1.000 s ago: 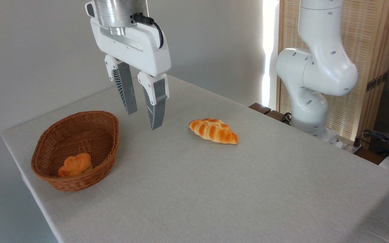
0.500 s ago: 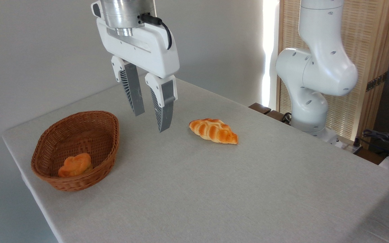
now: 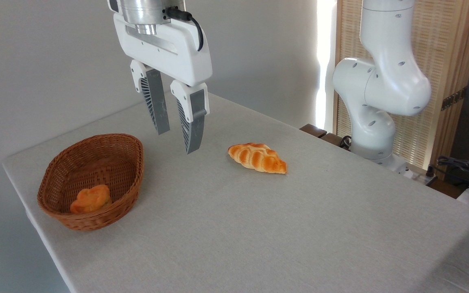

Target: Put bread into the basket

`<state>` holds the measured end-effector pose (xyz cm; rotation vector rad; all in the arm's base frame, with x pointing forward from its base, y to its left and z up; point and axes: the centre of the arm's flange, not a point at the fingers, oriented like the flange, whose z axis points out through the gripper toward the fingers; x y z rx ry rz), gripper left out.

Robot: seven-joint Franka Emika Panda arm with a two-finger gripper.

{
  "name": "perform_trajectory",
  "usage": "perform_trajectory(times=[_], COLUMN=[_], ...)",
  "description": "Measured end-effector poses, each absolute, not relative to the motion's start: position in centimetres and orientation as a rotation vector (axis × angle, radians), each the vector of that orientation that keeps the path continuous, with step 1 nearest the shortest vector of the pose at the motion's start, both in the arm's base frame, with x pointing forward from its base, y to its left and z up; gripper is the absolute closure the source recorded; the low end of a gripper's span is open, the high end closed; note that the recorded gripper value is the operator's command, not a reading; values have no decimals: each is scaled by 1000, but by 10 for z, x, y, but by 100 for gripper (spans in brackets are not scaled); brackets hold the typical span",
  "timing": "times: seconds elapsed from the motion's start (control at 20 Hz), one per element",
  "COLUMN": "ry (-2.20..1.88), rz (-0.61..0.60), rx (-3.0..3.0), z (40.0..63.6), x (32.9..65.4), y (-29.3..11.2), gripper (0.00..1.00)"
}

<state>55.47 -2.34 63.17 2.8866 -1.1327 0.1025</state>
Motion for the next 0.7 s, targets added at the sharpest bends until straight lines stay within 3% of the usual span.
perform_trajectory(times=[0.7], ry=[-1174], rz=[62], rx=[2931], z=[629], x=[555], y=[-24], gripper=[0])
